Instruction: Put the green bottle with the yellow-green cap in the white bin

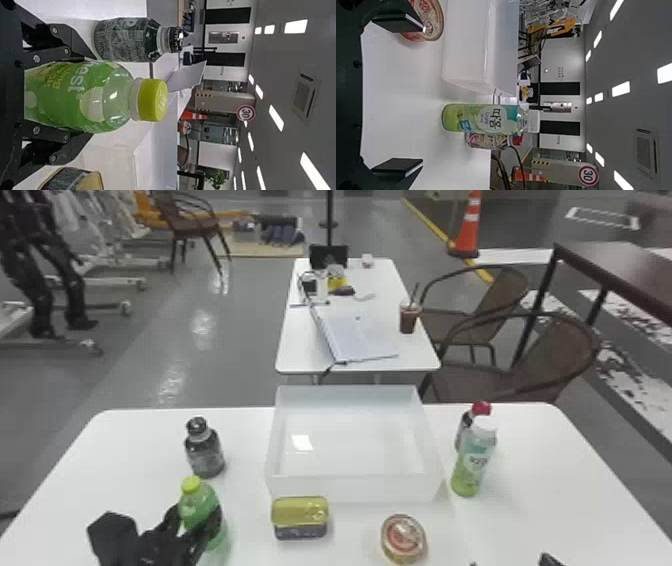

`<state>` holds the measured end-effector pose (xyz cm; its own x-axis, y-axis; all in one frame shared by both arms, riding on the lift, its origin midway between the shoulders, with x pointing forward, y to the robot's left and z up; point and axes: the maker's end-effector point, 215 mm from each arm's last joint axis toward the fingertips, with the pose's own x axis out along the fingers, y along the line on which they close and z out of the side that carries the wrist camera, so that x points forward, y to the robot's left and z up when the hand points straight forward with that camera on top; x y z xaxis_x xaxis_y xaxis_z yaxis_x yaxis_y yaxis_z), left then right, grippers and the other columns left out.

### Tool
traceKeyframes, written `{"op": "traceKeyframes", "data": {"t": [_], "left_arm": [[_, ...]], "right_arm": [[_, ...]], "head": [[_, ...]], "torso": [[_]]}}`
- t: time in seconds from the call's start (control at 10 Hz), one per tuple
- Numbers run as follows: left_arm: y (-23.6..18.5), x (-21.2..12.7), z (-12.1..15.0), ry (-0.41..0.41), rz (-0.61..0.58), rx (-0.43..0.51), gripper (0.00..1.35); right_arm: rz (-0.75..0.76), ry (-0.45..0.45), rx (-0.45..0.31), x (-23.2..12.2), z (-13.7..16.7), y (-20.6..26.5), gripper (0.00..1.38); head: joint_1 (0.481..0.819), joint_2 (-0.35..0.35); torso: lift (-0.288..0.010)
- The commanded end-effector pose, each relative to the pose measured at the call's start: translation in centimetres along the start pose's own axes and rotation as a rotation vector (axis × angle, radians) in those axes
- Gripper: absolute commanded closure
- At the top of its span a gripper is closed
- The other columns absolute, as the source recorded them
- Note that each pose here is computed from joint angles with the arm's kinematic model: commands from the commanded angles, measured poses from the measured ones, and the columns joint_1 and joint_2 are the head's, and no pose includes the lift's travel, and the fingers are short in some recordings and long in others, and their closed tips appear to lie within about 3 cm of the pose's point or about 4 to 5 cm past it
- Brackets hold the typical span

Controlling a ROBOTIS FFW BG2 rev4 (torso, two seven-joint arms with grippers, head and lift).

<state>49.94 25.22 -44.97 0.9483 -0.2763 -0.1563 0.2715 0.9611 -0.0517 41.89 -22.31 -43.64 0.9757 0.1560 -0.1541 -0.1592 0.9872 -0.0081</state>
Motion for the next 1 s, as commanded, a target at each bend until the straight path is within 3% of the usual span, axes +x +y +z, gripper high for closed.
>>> {"op": "traceKeyframes", "data": {"t": [0.0, 0.3, 0.5, 0.7, 0.9], "left_arm": [[-0.4, 0.1, 0.1, -0.006, -0.004, -0.002, 0.82], [-1.0, 0.4, 4.1, -0.069, -0.016, 0.038, 0.82], [-2.3, 0.9, 8.4, -0.138, -0.031, 0.079, 0.82], [-6.0, 2.5, 13.5, -0.208, -0.084, 0.166, 0.82], [-10.1, 5.0, 16.0, -0.234, -0.184, 0.223, 0.82]], "right_arm": [[0.0, 0.0, 0.002, 0.0, 0.0, 0.0, 0.1], [-0.001, 0.002, 0.005, 0.0, -0.2, 0.0, 0.1], [-0.001, 0.005, 0.006, -0.1, -0.3, 0.0, 0.1], [-0.001, 0.006, 0.009, -0.1, -0.4, 0.0, 0.1], [0.001, 0.008, 0.016, 0.0, -0.6, 0.1, 0.1]], "head": [[0.549, 0.0], [0.549, 0.0], [0.549, 0.0], [0.549, 0.0], [0.549, 0.0]], "torso": [[-0.1], [-0.1], [-0.1], [-0.1], [-0.1]]}}
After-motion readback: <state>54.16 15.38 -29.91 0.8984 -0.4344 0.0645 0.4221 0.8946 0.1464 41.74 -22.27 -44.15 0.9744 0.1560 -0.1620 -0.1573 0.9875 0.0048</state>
